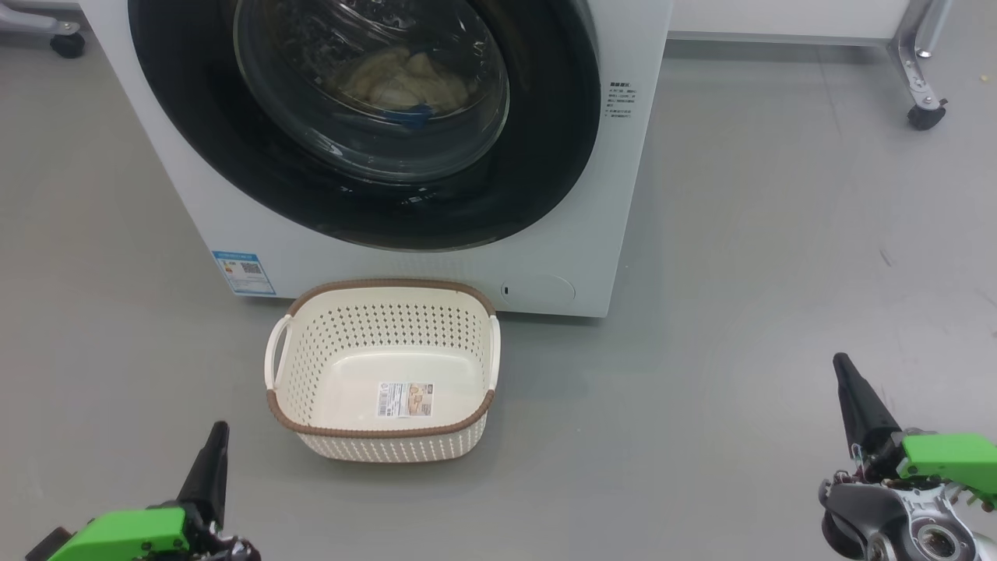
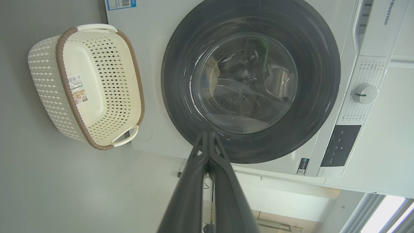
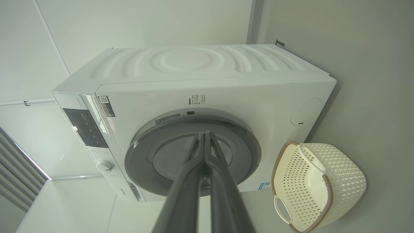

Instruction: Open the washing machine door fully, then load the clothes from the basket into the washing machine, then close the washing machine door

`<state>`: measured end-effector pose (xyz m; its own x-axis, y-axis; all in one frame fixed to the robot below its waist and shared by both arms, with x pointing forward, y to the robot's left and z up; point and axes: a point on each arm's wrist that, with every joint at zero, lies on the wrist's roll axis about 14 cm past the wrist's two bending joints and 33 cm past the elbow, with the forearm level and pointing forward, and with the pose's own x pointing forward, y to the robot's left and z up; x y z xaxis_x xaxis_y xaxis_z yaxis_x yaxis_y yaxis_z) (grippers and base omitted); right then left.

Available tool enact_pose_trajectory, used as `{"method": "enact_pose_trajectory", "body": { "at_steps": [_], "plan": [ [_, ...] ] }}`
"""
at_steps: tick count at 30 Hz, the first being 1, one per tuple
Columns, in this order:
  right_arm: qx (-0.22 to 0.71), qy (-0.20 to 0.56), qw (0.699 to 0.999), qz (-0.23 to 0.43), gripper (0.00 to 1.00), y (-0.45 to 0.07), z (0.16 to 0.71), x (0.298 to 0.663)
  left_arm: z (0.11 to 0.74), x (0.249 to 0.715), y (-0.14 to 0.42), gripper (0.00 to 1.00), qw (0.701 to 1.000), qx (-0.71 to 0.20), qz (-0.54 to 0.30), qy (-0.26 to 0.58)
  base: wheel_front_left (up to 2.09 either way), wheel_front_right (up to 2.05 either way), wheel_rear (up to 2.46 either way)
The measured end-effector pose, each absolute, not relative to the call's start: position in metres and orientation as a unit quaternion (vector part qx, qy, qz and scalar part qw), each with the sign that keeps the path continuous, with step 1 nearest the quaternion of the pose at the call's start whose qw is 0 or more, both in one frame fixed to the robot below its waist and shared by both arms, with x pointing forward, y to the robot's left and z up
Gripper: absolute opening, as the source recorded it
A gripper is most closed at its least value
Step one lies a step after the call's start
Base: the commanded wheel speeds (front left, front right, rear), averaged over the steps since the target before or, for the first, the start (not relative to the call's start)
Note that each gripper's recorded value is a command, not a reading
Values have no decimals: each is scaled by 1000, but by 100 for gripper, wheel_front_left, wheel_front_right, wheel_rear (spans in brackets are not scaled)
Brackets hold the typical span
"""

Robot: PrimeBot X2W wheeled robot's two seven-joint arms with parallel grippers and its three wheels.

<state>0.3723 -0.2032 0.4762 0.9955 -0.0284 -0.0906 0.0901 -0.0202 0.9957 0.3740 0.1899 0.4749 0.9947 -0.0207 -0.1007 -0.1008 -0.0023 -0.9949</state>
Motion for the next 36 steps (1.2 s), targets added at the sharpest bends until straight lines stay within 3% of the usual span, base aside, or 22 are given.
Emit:
{"method": "enact_pose_trajectory", "body": {
  "at_steps": [36],
  "plan": [
    [713,22,700,-42,0,-203,476,372,475,374,190,0,705,-707,28,43,0,0,0]
  ]
}}
